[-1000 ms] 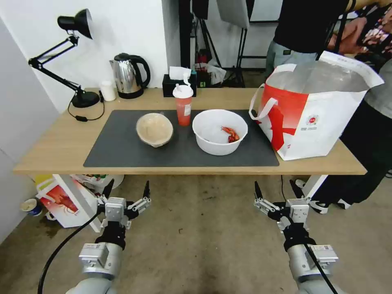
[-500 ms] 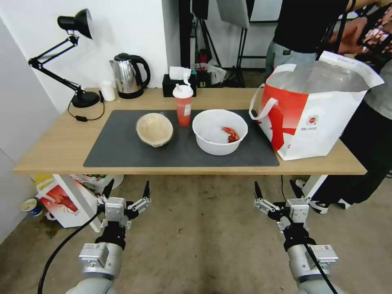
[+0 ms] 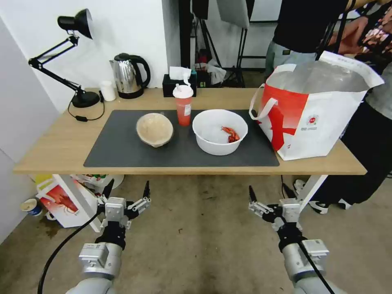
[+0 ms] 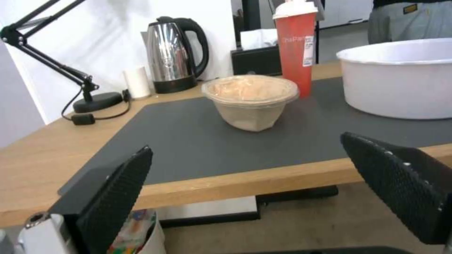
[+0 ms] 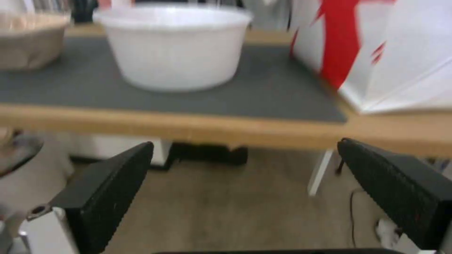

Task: Pick up the trash from the table and place it into the takeout bag.

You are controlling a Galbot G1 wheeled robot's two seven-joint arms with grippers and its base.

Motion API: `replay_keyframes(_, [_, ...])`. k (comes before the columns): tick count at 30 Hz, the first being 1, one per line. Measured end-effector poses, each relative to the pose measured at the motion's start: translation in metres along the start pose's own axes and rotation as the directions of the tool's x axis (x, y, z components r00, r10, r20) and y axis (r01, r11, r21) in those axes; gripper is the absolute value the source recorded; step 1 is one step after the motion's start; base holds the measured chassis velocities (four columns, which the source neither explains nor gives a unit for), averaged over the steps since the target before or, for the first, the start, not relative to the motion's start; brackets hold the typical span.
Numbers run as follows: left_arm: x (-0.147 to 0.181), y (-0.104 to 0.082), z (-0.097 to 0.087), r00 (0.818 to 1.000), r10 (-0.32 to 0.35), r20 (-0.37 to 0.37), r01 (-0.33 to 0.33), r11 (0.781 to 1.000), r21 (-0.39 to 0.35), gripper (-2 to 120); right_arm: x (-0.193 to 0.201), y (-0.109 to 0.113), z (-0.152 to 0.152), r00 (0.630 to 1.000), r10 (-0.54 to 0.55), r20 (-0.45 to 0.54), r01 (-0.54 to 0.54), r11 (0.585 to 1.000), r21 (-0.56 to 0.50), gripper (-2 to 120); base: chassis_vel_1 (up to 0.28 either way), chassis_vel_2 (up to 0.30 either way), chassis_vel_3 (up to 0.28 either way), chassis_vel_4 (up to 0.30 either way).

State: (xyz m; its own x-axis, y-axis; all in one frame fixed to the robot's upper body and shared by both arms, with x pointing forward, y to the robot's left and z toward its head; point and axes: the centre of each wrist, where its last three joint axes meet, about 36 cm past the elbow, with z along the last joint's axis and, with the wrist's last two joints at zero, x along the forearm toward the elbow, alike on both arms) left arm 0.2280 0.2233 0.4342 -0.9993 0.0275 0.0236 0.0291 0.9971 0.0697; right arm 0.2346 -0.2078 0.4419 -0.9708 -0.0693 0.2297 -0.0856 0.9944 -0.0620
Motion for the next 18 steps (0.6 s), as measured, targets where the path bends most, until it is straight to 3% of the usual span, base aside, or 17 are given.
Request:
replay_keyframes(11, [0.000,0.000,0.000,1.000,0.000,0.000,0.000,1.000,0.000,100,0.007,0.003,-0.035,0.990,-0.063,-0.129,0.068,0.997,0.034,100,0.000,0.000,0.000,0.000])
replay_keyframes(18, [0.000,0.000,0.000,1.000,0.000,0.000,0.000,1.000,0.000,100,0.007,0.003,-0.037,0.988,-0.067,-0.137,0.072,0.997,0.035,100,0.000,0.000,0.000,0.000])
